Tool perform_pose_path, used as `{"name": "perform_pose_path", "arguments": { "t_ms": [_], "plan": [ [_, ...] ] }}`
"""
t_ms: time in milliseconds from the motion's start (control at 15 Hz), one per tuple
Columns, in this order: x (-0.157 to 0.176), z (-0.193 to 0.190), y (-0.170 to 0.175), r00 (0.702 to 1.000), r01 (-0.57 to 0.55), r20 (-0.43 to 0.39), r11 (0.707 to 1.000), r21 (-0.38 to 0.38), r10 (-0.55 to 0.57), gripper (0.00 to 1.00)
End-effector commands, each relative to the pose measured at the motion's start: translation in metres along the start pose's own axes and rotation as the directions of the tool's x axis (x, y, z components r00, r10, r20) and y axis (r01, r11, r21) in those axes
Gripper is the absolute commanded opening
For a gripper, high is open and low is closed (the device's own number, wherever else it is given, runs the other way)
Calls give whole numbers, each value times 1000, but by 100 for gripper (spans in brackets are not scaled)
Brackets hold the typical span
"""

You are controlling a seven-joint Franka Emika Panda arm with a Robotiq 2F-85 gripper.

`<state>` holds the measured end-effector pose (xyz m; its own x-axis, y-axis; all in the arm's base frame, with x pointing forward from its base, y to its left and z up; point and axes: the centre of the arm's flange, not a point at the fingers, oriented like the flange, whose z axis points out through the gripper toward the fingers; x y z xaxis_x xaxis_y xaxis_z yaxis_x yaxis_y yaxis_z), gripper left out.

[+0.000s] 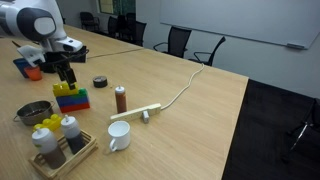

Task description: Remove the yellow block from the tower and put it on the table

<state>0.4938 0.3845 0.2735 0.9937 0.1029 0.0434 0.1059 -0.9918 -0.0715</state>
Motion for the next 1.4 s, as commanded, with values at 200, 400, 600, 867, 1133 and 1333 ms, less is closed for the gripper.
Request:
{"name": "perform_pose_path", "arguments": {
  "t_ms": [200,400,600,867,1133,1333],
  "plan": [
    [12,2,-19,999,21,-29,1000,13,-20,100],
    [7,8,-13,1000,1,-7,1000,17,-1,100],
    [4,17,-16,999,-22,25,999,38,21,100],
    [1,22,-18,999,-41,22,999,33,40,96],
    [0,25,-17,999,-39,29,999,27,38,61],
    [-1,31,-18,998,-37,42,999,28,36,52]
  ]
}}
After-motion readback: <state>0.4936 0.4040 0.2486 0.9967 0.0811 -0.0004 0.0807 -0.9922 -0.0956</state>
